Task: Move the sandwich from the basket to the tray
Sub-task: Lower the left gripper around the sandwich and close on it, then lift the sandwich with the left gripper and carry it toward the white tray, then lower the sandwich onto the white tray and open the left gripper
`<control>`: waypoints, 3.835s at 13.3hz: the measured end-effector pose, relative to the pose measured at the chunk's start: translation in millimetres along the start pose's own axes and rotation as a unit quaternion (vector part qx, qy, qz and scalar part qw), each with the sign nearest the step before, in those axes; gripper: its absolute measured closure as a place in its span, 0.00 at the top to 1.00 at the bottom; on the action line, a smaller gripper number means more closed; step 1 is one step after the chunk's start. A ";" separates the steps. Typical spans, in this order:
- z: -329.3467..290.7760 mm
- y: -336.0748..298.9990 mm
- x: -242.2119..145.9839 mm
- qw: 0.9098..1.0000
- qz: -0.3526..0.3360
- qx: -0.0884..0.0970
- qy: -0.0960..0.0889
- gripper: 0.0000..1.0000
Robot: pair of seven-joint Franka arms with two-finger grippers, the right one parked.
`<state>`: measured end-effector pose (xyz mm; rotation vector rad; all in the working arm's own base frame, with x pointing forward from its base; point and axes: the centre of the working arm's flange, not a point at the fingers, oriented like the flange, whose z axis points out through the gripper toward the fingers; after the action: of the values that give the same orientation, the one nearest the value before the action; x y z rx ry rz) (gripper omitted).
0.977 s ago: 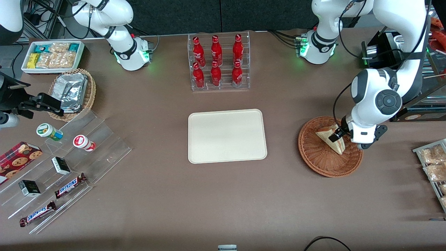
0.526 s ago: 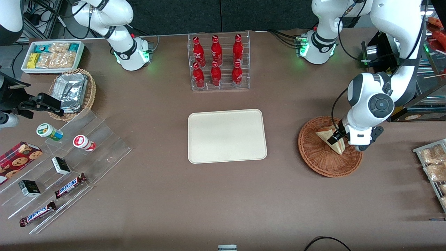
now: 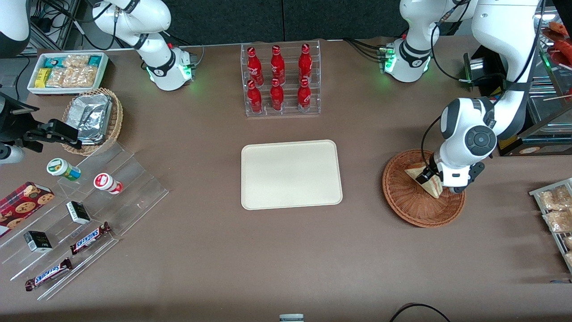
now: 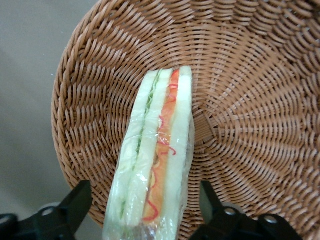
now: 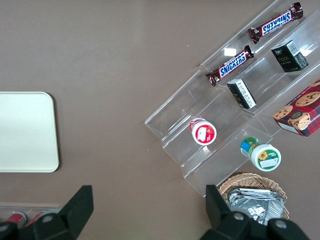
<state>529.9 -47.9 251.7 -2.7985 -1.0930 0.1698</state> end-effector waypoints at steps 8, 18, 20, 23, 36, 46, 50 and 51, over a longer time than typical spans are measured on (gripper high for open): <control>-31.2 11.7 -16.0 1.000 0.017 0.020 -0.011 0.28; -115.6 104.4 -130.8 0.985 0.171 0.004 -0.003 0.15; -125.9 128.0 -161.6 0.979 0.206 -0.010 -0.001 0.15; -132.4 176.2 -208.9 0.964 0.264 -0.029 0.000 0.15; -64.6 296.8 -351.8 0.949 0.314 -0.004 0.008 0.15; -27.5 332.7 -357.3 0.951 0.308 0.016 0.023 0.15; -23.3 334.9 -360.5 0.951 0.308 0.018 0.024 0.15; -23.1 334.9 -360.1 0.951 0.308 0.019 0.024 0.15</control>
<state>493.1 -538.6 240.0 -2.9887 -0.1692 0.1759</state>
